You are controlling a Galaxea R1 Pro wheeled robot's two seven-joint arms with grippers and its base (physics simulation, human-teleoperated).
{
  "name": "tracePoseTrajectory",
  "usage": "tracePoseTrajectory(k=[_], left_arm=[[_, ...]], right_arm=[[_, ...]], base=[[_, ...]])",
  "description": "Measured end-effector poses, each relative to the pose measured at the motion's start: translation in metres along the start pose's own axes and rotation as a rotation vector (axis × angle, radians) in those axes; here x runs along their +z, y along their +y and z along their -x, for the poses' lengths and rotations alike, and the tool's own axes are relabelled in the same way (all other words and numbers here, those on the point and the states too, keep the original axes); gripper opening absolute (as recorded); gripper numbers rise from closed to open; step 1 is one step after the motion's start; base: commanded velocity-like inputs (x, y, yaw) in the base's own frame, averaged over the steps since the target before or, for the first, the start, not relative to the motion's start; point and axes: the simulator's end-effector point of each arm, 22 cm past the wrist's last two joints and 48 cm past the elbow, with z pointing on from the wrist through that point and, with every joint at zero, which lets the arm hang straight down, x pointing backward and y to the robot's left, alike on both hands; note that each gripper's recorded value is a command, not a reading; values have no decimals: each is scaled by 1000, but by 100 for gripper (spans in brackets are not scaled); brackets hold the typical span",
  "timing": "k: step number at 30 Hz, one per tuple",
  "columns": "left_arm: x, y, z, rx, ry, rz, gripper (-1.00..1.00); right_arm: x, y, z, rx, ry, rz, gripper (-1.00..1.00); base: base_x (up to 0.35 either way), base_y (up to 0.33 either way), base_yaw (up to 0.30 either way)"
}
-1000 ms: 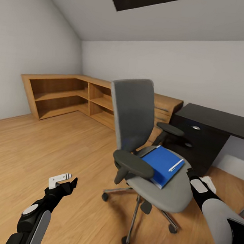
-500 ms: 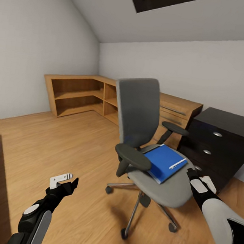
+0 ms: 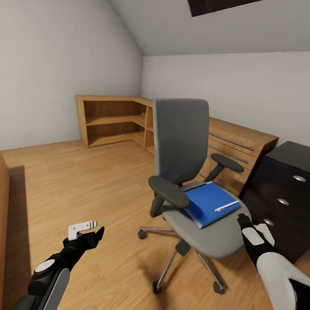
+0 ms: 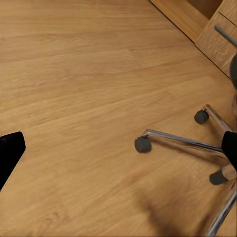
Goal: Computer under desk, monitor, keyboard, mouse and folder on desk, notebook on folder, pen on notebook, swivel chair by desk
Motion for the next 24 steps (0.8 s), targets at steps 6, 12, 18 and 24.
tracePoseTrajectory(k=[6,12,18,24], left_arm=[[1,-3,-3,3,7,-5,100],[1,-6,-4,7,9,-11,100],[1,-6,-5,8,10,-12,100],[1,-6,-5,8,11,-12,100]], right_arm=[[0,1,1,0,-2,2,100],[0,2,2,-1,-4,4,100],[0,2,3,-1,-6,5,100],[0,2,4,-2,-8,6,100]], base=[[-9,0,7],[-137,0,1],[-278,0,0],[-276,0,0]])
